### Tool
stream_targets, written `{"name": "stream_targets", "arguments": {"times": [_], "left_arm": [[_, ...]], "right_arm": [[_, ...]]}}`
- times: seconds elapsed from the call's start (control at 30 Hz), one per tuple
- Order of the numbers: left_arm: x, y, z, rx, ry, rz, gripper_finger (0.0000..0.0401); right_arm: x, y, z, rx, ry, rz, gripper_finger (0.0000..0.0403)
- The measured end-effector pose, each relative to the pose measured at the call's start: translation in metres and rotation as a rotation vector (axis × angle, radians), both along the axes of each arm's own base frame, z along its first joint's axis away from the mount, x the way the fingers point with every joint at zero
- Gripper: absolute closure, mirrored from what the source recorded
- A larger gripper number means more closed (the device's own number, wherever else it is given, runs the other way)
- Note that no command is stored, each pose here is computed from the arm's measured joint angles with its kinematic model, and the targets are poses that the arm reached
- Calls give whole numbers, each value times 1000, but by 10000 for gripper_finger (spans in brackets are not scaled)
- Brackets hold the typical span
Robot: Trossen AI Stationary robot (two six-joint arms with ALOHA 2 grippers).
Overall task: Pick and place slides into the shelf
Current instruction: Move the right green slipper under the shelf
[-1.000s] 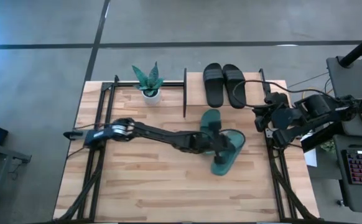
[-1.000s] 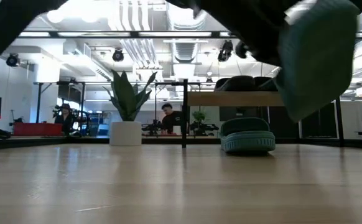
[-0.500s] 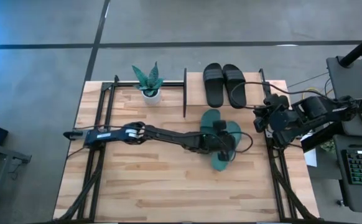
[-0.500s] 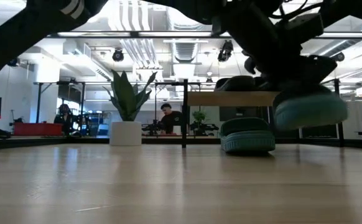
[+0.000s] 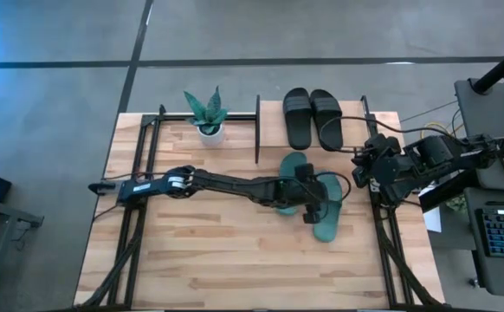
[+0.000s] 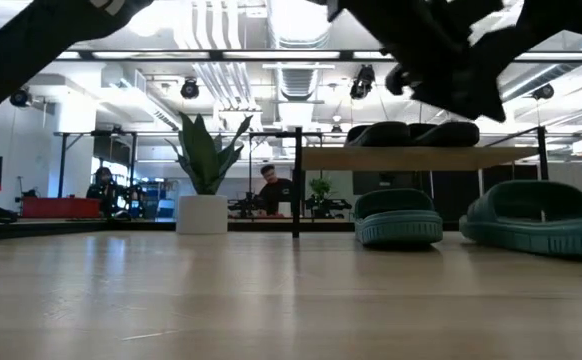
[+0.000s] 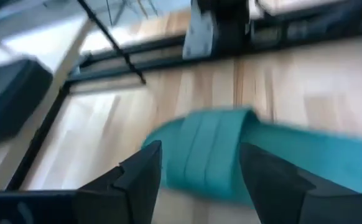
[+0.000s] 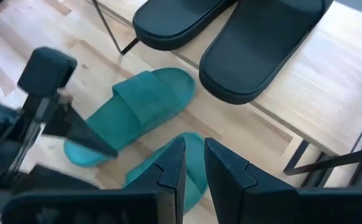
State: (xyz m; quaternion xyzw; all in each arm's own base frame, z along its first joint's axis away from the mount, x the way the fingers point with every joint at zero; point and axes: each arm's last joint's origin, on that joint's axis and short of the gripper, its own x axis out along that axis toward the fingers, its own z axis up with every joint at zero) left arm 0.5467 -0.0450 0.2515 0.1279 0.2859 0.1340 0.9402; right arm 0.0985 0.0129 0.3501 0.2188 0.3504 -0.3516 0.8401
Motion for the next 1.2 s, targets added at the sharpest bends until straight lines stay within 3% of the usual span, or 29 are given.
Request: {"name": "stream_targets", "arguments": {"times": [0.17,0.37,0.53,0.73,0.93,1.07,1.2], "left_arm": [[-23,3,4,21,216,6,200],[-65,7,47,-57,327,110,203],[-99,6,80,-162,304,230,203],[-150,-8,104,-160,242,353,203],[-208,-18,95,-127,174,469,203],[-239,-21,75,-163,147,467,203],[-266,-21,62,-195,91,434,203]], "right_arm": [[1,3,-2,105,34,54,351],[3,17,-18,268,154,211,351],[8,38,-46,408,193,288,362],[25,78,-77,551,-5,346,385],[28,115,-102,609,-60,169,394],[33,136,-119,685,-14,-44,394],[45,156,-134,731,37,-171,394]]}}
